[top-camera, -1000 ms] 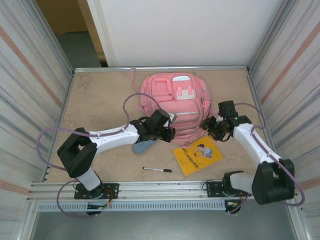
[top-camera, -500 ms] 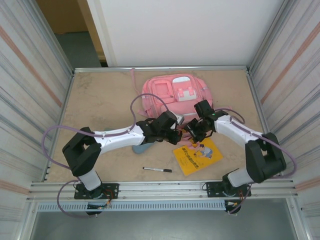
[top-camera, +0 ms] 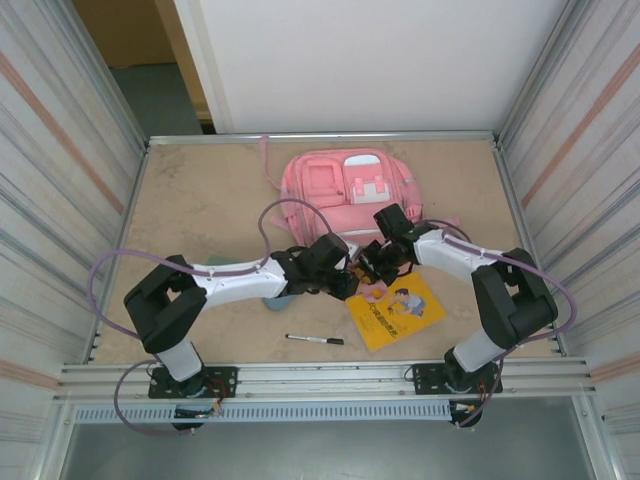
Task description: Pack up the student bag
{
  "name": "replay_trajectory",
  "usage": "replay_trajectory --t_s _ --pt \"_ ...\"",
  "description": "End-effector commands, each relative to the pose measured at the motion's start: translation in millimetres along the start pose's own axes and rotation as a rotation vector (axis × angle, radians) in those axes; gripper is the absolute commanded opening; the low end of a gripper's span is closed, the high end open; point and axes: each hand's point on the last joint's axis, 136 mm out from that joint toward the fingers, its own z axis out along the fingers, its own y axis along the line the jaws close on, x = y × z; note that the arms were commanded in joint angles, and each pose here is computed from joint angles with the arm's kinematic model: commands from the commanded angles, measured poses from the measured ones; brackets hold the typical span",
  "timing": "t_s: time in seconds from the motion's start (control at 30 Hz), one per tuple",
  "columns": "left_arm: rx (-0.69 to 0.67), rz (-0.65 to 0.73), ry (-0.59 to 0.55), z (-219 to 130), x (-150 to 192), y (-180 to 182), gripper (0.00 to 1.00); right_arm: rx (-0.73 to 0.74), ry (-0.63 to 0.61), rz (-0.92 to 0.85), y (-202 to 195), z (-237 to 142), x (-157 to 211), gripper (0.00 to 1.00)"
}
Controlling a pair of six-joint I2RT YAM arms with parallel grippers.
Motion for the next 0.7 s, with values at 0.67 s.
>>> replay_trajectory --t_s 0.67 --pt "-0.334 -0.011 -0.042 1.7 14.1 35.8 0.36 -0.104 0.080 -0.047 30.1 -2.2 22.7 0.12"
